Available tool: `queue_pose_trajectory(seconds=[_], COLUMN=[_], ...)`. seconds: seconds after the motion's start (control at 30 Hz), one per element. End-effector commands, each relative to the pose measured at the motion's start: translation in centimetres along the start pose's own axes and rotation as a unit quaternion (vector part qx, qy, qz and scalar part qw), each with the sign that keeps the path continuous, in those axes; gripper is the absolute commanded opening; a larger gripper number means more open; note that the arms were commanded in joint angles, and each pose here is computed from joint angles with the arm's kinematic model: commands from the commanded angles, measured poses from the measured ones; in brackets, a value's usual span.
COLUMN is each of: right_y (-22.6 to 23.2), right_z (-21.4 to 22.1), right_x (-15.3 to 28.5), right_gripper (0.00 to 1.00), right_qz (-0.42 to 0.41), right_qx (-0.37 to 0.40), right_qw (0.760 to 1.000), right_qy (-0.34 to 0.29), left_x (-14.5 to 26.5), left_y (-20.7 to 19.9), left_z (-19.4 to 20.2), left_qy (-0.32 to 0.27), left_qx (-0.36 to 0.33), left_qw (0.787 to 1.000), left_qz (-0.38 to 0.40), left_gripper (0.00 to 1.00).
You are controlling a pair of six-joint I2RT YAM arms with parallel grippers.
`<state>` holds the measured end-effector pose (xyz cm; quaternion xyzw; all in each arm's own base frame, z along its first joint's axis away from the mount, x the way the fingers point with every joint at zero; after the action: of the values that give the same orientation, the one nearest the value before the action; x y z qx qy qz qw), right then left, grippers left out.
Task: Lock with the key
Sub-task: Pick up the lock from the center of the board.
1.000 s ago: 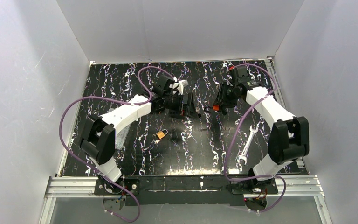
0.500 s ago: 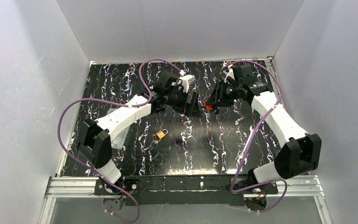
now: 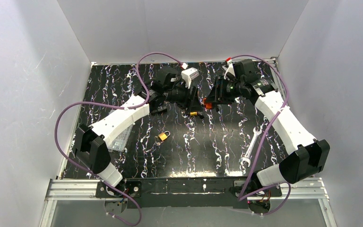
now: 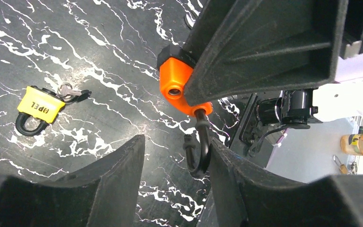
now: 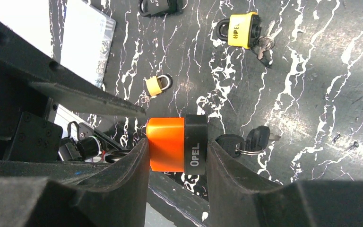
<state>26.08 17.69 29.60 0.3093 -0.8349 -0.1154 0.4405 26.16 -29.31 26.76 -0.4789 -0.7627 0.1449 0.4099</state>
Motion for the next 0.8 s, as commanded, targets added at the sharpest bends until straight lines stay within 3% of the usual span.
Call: queue_pose_trajectory(seconds=[0.0, 0.77], right_y=[1.29, 2.13], right_z=[-1.59, -1.65], right_x=[2.02, 2.35], right_gripper=[0.01, 0.01], right_qz=[-0.007, 0.001], right_qx=[0.022, 0.030], right_qw=[0.999, 0.999], right_qy=[-0.042, -0.042], left_x=[2.67, 2.54], left_y=[-2.98, -3.04], left_z=[-1.37, -0.79], left_qy=[-0.033, -0.020], left_qx=[-0.032, -0.014], left_qw=[0.998, 0.999], left_qz=[0.033, 0.040], left_gripper=[0.47, 0.33])
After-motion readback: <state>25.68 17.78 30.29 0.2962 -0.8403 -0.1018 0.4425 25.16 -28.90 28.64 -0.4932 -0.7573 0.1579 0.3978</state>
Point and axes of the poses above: each gripper's point midway between its finger pads, its own x axis back along the fingers, its own y axis along the line the jaws close on, z = x × y, the point moved 7 cm from there along x, back along the fingers, and after that the axes turned 11 degrees about x, right-handed, at the moved point
